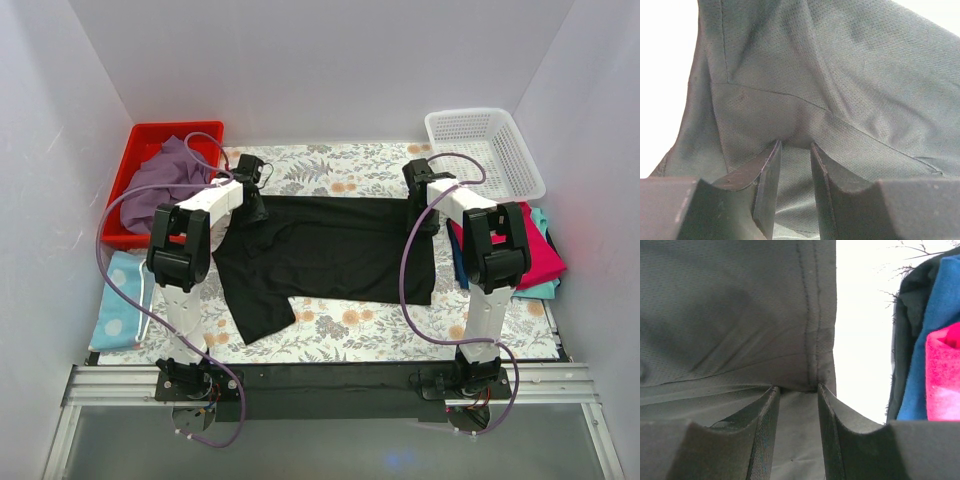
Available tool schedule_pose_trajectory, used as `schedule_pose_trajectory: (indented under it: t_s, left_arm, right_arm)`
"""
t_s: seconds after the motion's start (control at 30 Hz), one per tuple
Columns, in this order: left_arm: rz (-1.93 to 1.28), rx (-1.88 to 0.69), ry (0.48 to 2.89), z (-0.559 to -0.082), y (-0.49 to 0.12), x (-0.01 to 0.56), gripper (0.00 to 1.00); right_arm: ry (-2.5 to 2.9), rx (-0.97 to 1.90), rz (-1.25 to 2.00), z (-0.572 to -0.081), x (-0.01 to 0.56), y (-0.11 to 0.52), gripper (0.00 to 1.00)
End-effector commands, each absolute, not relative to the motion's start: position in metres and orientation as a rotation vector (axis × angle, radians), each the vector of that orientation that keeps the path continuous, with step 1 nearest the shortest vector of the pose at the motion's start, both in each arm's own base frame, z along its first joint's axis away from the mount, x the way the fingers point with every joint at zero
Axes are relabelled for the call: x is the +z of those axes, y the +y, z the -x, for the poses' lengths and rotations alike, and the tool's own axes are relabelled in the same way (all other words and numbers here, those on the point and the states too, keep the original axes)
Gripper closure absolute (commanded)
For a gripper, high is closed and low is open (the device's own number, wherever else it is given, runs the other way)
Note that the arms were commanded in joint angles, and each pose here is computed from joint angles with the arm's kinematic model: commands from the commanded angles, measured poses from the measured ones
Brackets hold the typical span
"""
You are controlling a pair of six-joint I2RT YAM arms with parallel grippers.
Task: Fold and stack the t-shirts
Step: Fold the tshirt
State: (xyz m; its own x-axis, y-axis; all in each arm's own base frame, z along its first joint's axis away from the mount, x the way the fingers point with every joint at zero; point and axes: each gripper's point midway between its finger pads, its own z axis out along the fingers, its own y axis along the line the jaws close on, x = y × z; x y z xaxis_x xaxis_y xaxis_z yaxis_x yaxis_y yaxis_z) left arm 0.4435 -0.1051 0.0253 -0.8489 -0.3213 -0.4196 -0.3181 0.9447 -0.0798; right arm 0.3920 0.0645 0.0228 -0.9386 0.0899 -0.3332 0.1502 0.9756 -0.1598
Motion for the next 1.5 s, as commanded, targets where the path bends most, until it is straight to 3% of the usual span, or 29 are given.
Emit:
schedule_pose_trajectory:
  t_s: [0.0,0.37,0.67,0.8,1.13,1.47]
  left_arm:
    - [0.467,0.006,2.656,-0.428,-0.095,0.05,0.71]
    - [0.457,0.046,2.539,-0.441,-0.084,0.101,0.72]
    - [0.42,-0.234,2.48,-0.47,-0.124,0.123,0.69]
    - [0.416,-0.261,2.539,-0.472,-0.132,0.103,0.69]
    - [0.451,-0.173,2.598,-0.476,-0.125,0.056,0.69]
    - [0.489,-0.063,2.652,-0.468,-0.112,0.031,0.69]
  right_arm:
    - [2.8,-0.337,-0.191,-0.383,0.021,0.053,0.59]
    - [2.679,-0.384,-0.238,-0.404,0.06,0.045,0.6]
    - [2.619,-0.182,-0.231,-0.425,0.093,0.077,0.61]
    - [2.607,-0.08,-0.205,-0.439,0.101,0.096,0.6]
    - [2.648,-0.075,-0.114,-0.458,0.074,0.122,0.6]
    - [2.79,-0.201,-0.128,-0.426,0.011,0.106,0.6]
